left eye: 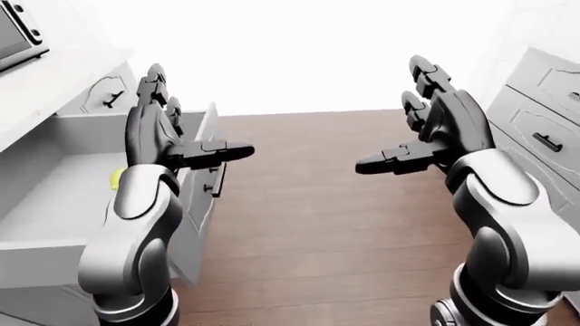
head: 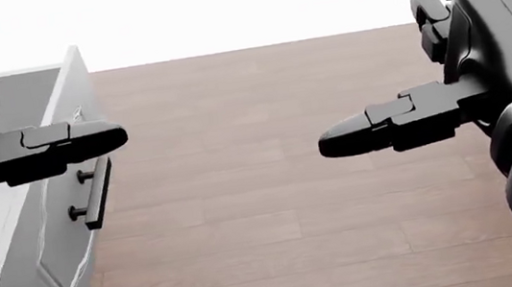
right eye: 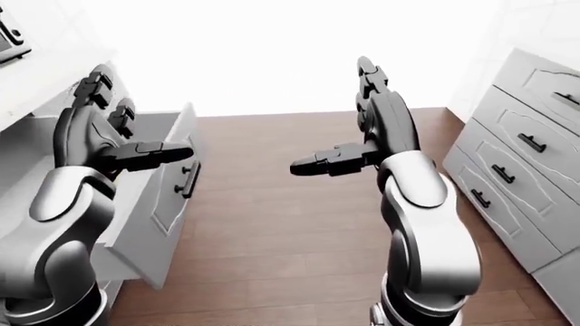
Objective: Close the right drawer.
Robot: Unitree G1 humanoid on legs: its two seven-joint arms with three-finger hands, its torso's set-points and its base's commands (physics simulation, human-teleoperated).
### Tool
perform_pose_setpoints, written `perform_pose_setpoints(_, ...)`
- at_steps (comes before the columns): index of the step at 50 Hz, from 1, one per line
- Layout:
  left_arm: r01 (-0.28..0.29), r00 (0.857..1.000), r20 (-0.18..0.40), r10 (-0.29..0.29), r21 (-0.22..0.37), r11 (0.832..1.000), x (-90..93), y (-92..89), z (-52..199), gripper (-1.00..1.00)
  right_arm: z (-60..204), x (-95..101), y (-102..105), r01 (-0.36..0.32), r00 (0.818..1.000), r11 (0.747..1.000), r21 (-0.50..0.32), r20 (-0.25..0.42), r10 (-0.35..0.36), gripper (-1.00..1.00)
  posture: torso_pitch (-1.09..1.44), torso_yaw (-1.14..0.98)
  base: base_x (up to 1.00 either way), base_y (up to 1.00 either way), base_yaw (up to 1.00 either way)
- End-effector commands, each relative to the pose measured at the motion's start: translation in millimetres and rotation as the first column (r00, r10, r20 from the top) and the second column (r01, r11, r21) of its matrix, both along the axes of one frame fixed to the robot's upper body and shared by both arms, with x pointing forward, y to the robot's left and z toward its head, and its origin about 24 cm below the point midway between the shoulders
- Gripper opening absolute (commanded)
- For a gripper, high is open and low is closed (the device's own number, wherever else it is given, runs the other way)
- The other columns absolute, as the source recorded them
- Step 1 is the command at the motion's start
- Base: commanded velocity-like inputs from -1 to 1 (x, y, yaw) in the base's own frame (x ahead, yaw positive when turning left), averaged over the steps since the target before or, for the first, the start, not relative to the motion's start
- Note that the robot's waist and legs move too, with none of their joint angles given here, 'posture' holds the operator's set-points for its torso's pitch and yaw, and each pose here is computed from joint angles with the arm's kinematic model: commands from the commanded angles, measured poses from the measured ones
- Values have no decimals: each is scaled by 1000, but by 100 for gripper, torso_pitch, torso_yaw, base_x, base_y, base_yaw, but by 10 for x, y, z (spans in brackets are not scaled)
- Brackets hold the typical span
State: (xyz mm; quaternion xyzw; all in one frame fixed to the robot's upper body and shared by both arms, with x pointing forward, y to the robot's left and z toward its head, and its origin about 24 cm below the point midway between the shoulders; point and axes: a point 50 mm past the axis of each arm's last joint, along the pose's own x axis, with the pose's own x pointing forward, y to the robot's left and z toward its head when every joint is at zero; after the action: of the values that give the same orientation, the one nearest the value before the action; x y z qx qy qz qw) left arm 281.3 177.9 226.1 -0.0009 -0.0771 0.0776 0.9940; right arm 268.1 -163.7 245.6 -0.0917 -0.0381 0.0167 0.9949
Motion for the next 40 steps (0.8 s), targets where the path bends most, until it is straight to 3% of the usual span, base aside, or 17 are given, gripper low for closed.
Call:
perform_pose_setpoints(1, -12, 996, 88, 11, 8, 1000, -43, 21, 173, 100, 155, -37, 21, -8, 997, 1000, -9, 81, 8, 100, 0, 0, 0, 23, 0)
perform_pose_setpoints(18, -3, 995, 103, 2, 10, 1000, -1, 20, 401, 100, 319, 90, -32, 7, 997, 1000, -26, 71, -5, 100, 0, 0, 0, 23, 0)
perform_pose_setpoints(40, -1, 992, 123, -2, 20, 1000, -41, 2, 502, 100, 405, 179, -15, 2, 998, 999, -46, 61, 1, 100, 0, 0, 0, 23, 0)
